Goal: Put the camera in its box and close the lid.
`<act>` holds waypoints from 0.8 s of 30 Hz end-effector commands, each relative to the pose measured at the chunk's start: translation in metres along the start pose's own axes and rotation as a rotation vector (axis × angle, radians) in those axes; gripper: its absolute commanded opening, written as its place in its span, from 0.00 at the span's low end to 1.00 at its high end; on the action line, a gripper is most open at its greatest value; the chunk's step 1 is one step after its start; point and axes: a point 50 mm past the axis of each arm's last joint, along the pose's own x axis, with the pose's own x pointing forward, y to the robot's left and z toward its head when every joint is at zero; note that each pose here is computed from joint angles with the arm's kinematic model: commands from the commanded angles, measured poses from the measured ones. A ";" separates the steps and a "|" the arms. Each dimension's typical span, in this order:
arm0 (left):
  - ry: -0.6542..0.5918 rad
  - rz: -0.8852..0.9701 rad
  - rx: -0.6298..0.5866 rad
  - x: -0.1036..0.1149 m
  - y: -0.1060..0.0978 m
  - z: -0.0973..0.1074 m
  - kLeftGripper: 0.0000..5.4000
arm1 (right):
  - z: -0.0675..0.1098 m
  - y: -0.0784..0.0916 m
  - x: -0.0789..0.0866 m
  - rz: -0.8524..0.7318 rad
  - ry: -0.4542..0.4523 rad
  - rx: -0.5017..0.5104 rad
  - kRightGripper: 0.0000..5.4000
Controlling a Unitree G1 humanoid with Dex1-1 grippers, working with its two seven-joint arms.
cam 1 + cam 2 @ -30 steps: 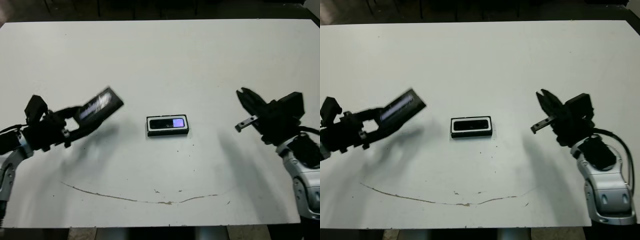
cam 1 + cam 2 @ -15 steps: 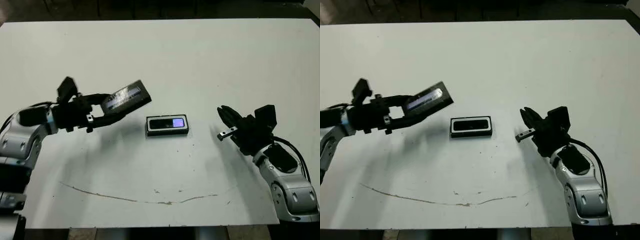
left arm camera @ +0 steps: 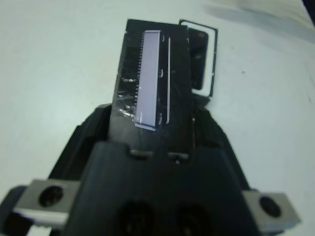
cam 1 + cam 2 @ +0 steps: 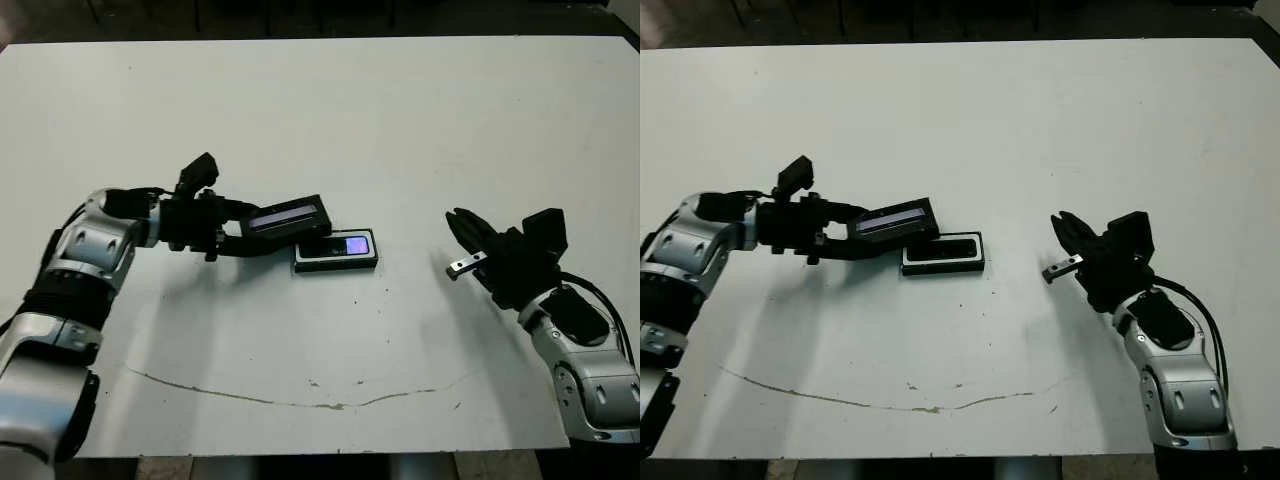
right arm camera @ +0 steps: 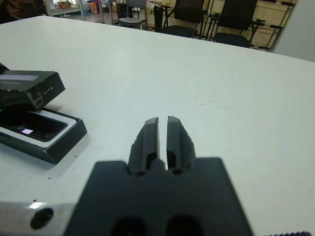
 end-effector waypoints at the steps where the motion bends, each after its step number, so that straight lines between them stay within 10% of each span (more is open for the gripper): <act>1: 0.027 -0.043 -0.037 0.009 -0.003 -0.009 0.52 | -0.006 -0.003 -0.006 -0.018 0.036 -0.017 0.00; 24: 0.095 -0.192 -0.058 0.017 -0.020 -0.013 0.52 | -0.007 -0.005 -0.010 -0.050 0.059 -0.059 0.00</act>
